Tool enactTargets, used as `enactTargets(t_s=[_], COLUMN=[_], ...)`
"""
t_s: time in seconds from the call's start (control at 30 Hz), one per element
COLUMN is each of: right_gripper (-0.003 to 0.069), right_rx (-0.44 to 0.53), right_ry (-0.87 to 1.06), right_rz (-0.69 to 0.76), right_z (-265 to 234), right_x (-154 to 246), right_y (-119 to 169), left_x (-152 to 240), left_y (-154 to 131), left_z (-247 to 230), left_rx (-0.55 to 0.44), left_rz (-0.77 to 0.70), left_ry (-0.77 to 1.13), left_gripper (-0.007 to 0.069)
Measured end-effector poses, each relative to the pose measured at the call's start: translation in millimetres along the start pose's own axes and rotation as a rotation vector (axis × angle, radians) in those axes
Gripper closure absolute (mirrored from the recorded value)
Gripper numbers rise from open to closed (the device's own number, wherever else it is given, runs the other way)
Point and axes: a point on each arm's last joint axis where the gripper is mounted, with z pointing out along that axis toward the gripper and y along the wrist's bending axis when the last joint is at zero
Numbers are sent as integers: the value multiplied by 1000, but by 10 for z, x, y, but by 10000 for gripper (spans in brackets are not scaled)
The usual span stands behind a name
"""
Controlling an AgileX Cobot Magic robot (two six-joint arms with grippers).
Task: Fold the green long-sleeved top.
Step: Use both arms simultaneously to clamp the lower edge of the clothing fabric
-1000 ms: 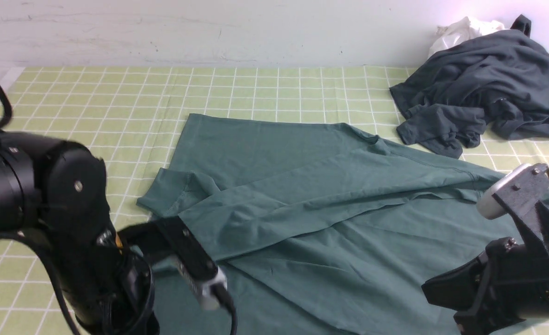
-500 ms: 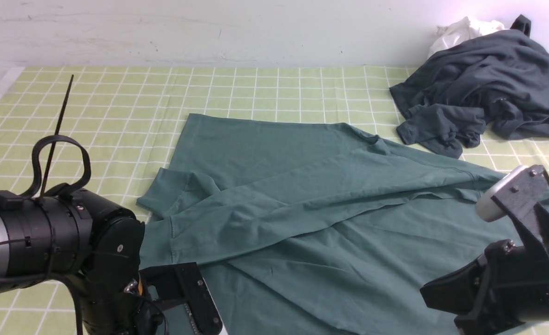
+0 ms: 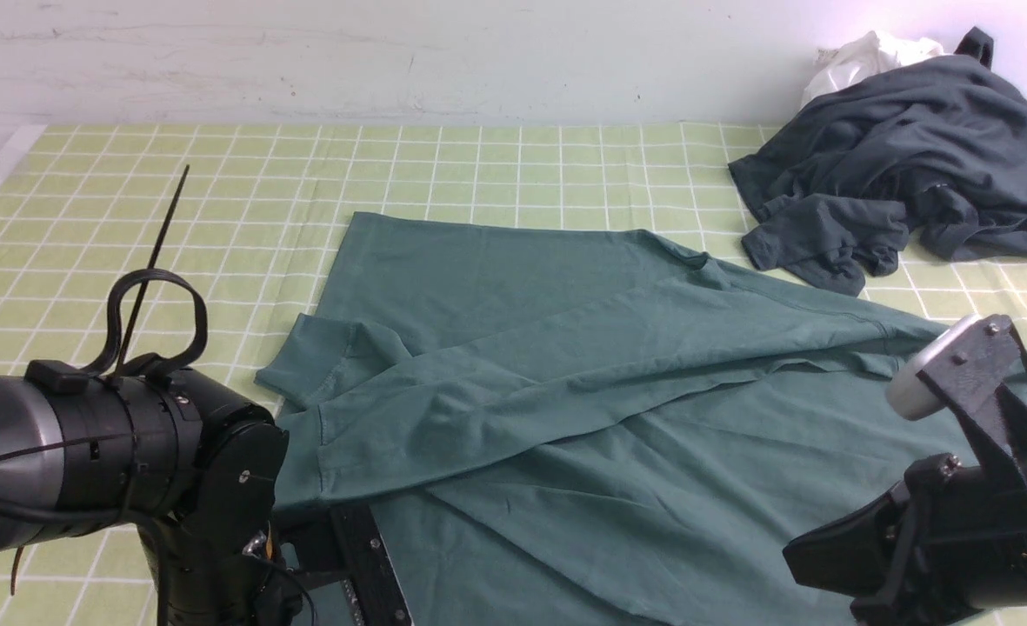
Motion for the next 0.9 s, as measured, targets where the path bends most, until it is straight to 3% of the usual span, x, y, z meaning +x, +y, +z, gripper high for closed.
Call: enactTargets(t_s=[0.1,0.3,0.43,0.73,0.9], right_gripper=[669,669,669,669,669], right_rx=[-3,-8,-13,-29,-63], right_ry=[-5,-11,-18,-45,-57], right_rz=[-6,-7,1,-44,-58], right_z=[0,-1,-1,-2,-4], right_x=[-5,-11,-17,-42,-51], right_y=[3,8,12,27,59], left_x=[-5,13,79,162,216], left_y=[9,-10,-77,-207,-202], left_z=[2,-42,-217,-353,-164], left_rx=[-10,-2,3,51,-2], left_rz=[11,9,-11,-126,-100], left_ry=[-4,-7,-44,-103,-105], left_gripper=[284,552,626,623,457])
